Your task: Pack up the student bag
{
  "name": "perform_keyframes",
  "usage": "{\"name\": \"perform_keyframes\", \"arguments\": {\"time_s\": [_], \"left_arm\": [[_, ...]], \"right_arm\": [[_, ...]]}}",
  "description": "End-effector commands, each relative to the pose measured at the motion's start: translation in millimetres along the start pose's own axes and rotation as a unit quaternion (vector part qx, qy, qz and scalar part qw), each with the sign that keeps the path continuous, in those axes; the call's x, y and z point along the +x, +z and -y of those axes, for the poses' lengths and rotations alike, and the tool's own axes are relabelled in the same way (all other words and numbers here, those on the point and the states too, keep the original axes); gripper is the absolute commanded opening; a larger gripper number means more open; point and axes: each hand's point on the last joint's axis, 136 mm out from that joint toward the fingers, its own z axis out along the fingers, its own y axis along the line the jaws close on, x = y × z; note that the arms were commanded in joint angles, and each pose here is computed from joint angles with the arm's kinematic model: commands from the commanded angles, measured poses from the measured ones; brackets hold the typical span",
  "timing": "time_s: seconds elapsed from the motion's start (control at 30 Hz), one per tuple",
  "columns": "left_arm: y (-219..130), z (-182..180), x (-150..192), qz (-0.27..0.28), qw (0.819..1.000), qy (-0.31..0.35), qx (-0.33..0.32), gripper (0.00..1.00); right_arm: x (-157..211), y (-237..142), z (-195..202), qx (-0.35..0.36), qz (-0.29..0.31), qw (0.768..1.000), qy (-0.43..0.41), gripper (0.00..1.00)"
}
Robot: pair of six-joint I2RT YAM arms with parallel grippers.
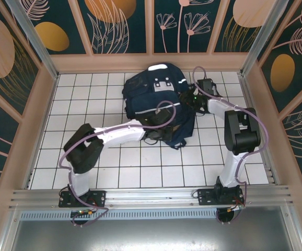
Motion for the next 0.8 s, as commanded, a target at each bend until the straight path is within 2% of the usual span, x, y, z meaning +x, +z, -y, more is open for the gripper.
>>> {"name": "perform_keyframes", "arguments": {"time_s": [0.0, 0.03, 0.2, 0.3, 0.47, 0.6, 0.67, 0.77], "left_arm": [[-10, 84, 19, -0.051, 0.987, 0.104, 0.114, 0.00], [-7, 88, 17, -0.053, 0.986, 0.108, 0.113, 0.01], [-9, 83, 2, -0.028, 0.991, 0.103, 0.080, 0.46], [-20, 75, -5, -0.008, 0.993, 0.096, 0.062, 0.61], [-51, 66, -18, 0.028, 0.996, 0.075, 0.046, 0.74], [-84, 54, -37, 0.063, 0.995, 0.049, 0.052, 0.75], [-94, 34, -48, 0.077, 0.996, 0.033, 0.040, 0.74], [-96, -18, -63, 0.093, 0.996, 0.001, -0.012, 0.74]], "right_arm": [[13, 12, -18, -0.038, -0.046, 0.998, -0.029, 0.46], [12, 13, -16, -0.034, -0.045, 0.998, -0.030, 0.46], [-3, -5, -11, -0.006, -0.015, 0.999, -0.044, 0.53], [-10, -24, -5, 0.011, 0.007, 0.999, -0.043, 0.60], [-8, -56, 7, 0.056, 0.036, 0.997, -0.041, 0.66], [7, -82, 12, 0.067, 0.046, 0.996, -0.039, 0.69], [21, -91, 14, 0.064, 0.038, 0.997, -0.033, 0.69], [44, -103, 14, 0.062, 0.025, 0.997, -0.028, 0.69]]}}
